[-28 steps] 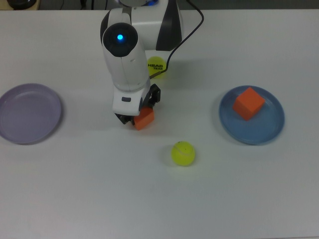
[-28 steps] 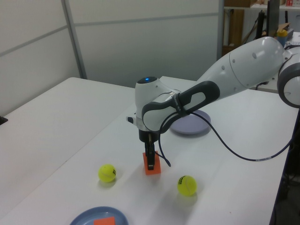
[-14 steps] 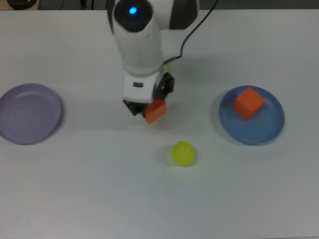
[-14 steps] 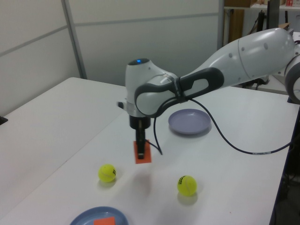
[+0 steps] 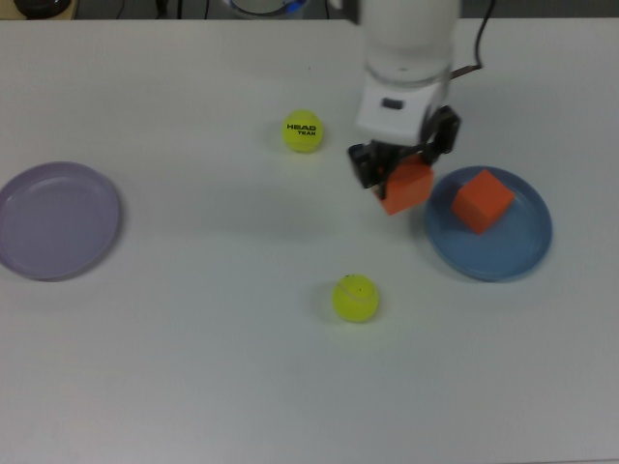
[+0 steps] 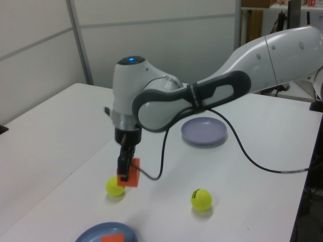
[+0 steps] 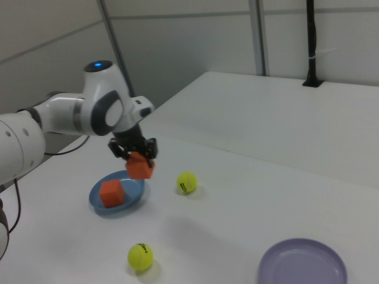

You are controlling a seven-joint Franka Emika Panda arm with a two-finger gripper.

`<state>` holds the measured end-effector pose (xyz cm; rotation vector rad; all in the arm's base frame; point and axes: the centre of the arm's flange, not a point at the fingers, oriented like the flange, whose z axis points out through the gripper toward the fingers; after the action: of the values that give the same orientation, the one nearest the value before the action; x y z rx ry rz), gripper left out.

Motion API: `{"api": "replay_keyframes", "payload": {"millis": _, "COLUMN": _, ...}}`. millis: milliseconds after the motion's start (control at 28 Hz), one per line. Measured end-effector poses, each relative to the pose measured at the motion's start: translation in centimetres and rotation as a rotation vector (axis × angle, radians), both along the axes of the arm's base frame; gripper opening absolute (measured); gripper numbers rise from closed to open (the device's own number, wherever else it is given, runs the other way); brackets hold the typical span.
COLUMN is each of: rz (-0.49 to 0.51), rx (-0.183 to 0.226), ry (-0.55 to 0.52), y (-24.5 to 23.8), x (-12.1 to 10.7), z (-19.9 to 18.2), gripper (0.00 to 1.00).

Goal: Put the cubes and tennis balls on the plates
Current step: 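Carry the second cube to the blue plate, stacking it on the first, then open the gripper and lift away from the cube stack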

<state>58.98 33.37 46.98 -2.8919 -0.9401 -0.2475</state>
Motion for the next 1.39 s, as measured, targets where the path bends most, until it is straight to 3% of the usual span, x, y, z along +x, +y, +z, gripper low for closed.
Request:
{"api": "replay_keyframes", "payload": {"millis": 286, "rz": 0.001, "rx": -0.005, "ry": 0.001, "y": 7.4, "x": -4.8, "z": 0.0, "gripper": 0.66}}
{"api": "replay_keyframes", "payload": {"millis": 571, "rz": 0.018, "rx": -0.008, "ry": 0.027, "y": 10.6, "x": -7.1, "z": -1.4, "gripper": 0.66}}
{"api": "replay_keyframes", "payload": {"millis": 1036, "rz": 0.026, "rx": -0.025, "ry": 0.061, "y": 11.9, "x": -7.0, "z": -5.6, "gripper": 0.66}}
{"api": "replay_keyframes", "payload": {"millis": 1393, "rz": 0.004, "rx": -0.001, "ry": 0.025, "y": 12.7, "x": -6.4, "z": -7.0, "gripper": 0.66}}
